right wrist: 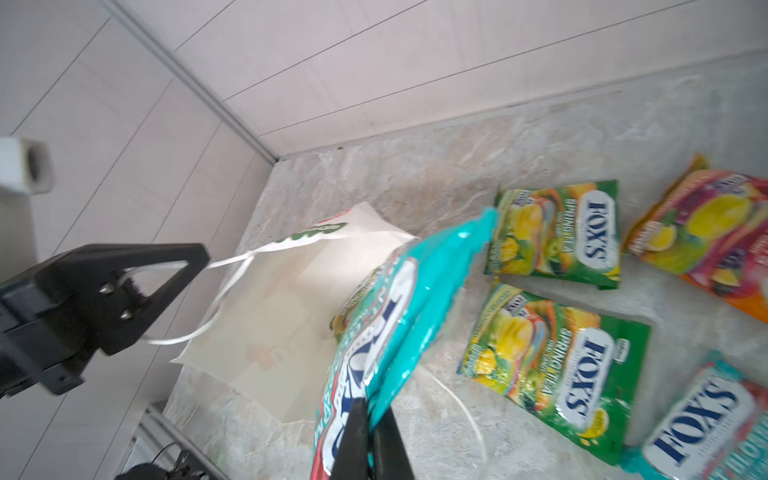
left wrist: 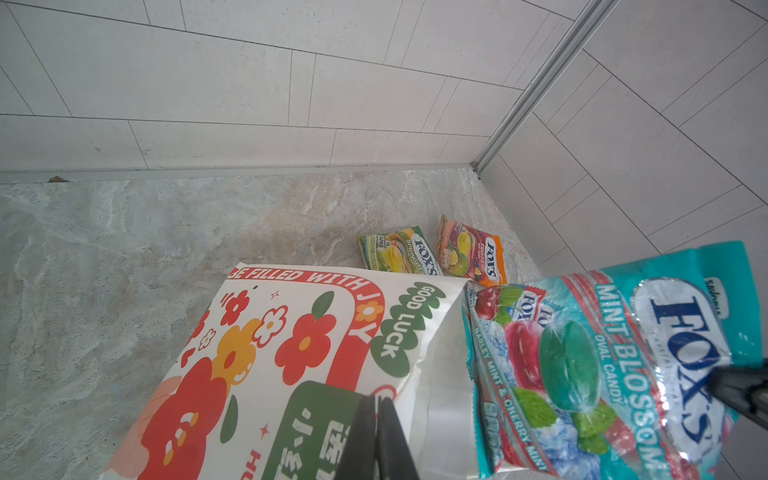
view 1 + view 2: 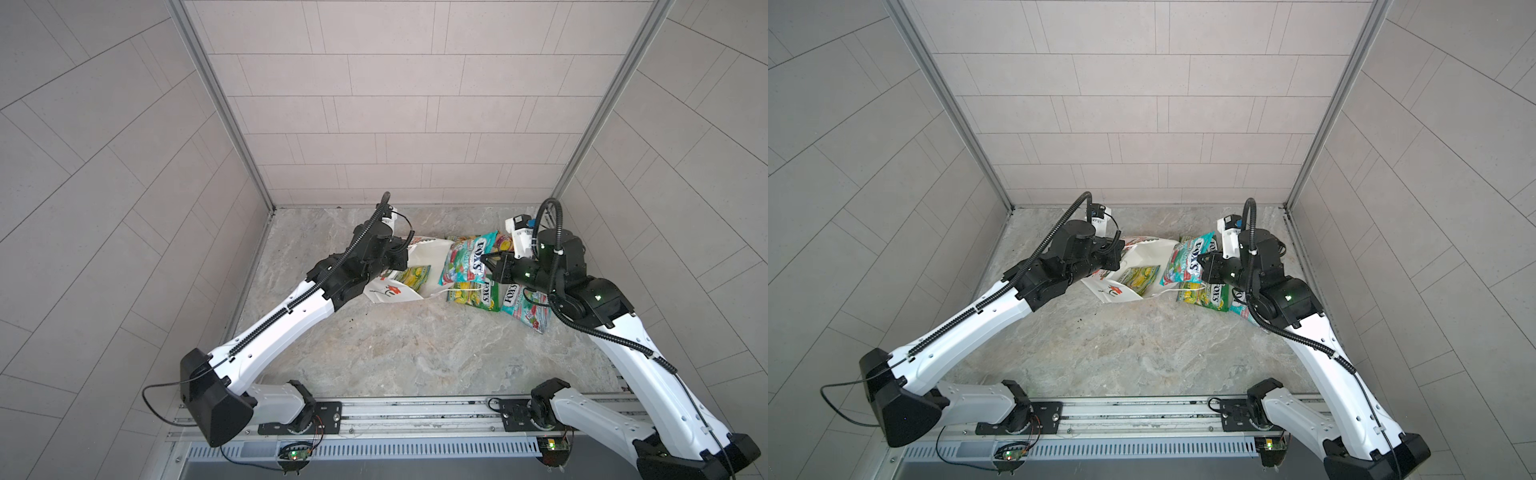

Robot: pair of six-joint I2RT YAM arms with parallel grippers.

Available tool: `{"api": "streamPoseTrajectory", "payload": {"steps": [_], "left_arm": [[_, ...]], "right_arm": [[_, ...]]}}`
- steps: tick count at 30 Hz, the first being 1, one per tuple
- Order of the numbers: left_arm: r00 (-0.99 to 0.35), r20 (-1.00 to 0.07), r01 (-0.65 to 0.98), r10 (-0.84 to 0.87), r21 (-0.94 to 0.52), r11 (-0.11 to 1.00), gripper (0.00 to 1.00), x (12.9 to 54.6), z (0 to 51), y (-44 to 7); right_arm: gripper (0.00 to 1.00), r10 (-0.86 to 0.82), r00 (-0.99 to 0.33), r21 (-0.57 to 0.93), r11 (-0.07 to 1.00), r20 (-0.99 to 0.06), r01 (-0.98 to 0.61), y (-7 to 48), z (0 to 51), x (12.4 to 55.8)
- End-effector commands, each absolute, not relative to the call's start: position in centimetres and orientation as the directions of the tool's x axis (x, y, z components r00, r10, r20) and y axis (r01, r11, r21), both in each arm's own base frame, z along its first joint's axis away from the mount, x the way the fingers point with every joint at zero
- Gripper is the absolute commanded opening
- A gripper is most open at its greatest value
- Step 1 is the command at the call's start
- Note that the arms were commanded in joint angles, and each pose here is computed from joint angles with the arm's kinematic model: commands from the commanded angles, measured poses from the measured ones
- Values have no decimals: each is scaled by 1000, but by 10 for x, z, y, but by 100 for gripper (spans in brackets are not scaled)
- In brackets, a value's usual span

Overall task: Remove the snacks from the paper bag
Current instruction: 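Pull the teal bag out of the paper bag with the right gripper, then lower the teal bag onto the table near the robot and release it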

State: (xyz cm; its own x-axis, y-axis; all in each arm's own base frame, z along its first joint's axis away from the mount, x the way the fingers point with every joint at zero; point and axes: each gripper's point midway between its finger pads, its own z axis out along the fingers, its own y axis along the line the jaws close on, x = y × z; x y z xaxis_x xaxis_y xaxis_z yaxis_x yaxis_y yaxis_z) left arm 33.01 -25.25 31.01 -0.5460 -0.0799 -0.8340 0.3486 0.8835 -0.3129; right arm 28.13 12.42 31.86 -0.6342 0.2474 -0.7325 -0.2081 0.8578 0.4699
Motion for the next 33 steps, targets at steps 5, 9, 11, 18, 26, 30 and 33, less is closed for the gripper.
{"api": "streamPoseTrajectory", "payload": {"steps": [5,9,11,18,26,30,33], "left_arm": [[-532,-842,335,-93,-310,890,0,327,315,-244],[-528,-844,335,-96,-310,890,0,327,316,-244],[-528,-844,337,-95,-311,889,0,327,316,-245],[-528,-844,337,-99,-314,888,0,328,317,-246],[-516,-850,336,-108,-317,887,0,328,323,-245],[-509,-853,333,-115,-318,888,0,329,326,-244],[-502,-856,327,-122,-318,890,0,330,328,-243]], "right_arm": [[0,224,-675,371,925,-703,-79,73,288,271],[0,192,-726,363,928,-661,-85,73,267,263],[0,179,-741,363,927,-647,-92,74,261,257],[0,152,-782,370,923,-605,-106,78,245,245],[0,121,-851,509,840,-511,-186,108,222,228],[0,123,-878,588,784,-463,-200,123,212,224],[0,138,-893,639,745,-427,-191,133,204,224]]}}
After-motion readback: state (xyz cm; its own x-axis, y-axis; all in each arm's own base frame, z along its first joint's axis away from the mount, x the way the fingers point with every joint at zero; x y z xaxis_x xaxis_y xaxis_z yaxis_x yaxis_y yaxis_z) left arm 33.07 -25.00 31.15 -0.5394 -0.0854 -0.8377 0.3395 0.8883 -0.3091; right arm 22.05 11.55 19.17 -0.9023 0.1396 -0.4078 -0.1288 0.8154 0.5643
